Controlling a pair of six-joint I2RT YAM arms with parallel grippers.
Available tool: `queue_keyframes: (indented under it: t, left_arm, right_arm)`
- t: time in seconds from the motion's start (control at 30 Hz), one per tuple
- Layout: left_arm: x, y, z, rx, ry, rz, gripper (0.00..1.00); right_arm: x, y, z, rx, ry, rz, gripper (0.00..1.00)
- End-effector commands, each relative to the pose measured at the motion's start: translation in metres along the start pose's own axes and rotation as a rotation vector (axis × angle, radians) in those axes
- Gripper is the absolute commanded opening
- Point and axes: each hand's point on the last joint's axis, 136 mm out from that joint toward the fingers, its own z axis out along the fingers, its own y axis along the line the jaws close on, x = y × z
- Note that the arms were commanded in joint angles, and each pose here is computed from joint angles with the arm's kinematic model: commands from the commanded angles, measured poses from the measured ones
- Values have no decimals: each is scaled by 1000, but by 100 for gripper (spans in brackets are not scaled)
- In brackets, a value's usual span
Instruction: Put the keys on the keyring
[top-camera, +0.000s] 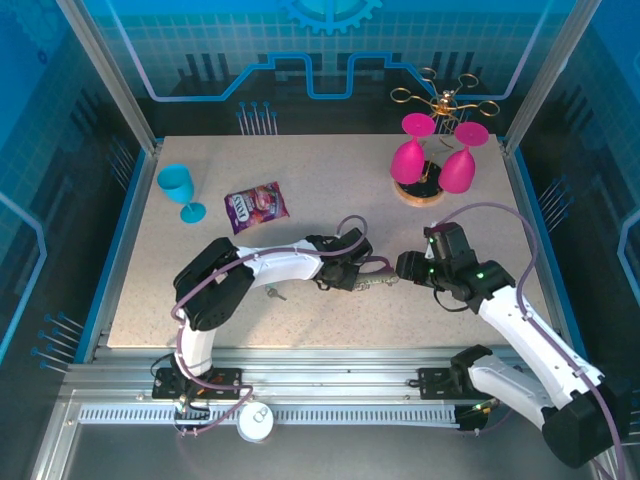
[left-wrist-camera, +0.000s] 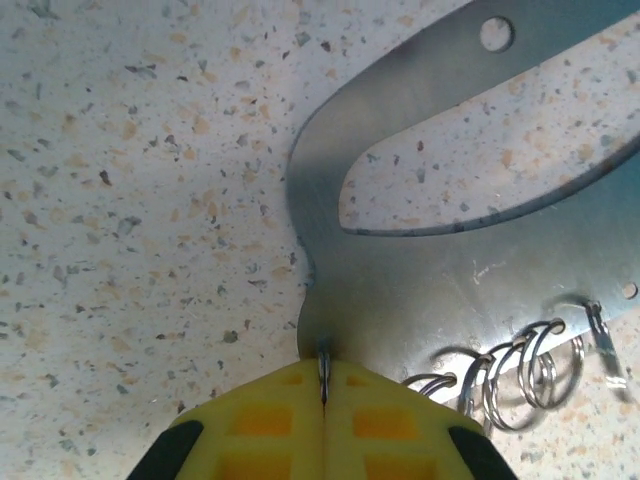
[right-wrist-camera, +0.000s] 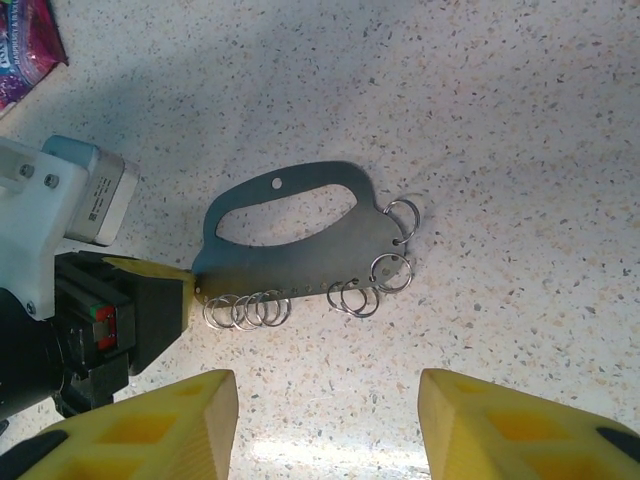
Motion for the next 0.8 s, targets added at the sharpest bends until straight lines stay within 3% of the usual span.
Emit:
queue_keyframes:
  t: [0.0,0.13,0.27,0.43,0.6,0.77]
  left_arm:
    - [-28,-10,-48,58,-133,155,0]
    - [-45,-20,-86,121,-263,378,0]
    - [-58,-22,-114,197,-358,517,0]
    - [-59,-34,-150,392,-504,755,0]
    - [-38,-43,-179,478,-729,1085,0]
    - [-34,-34,-198,559,-809,1185,0]
  right_arm:
    - [-9,3,-10,-11,-29,-49,51]
    - [-33,25,-27,-82,-113,-178,51]
    - [-54,49,-46,-164,-223,-323,51]
    - [-72,78,-59,-270,-359,-529,52]
    - [-66,111,-65,-419,-452,-761,54]
    - [-28,135,-61,-609,-533,-1083,47]
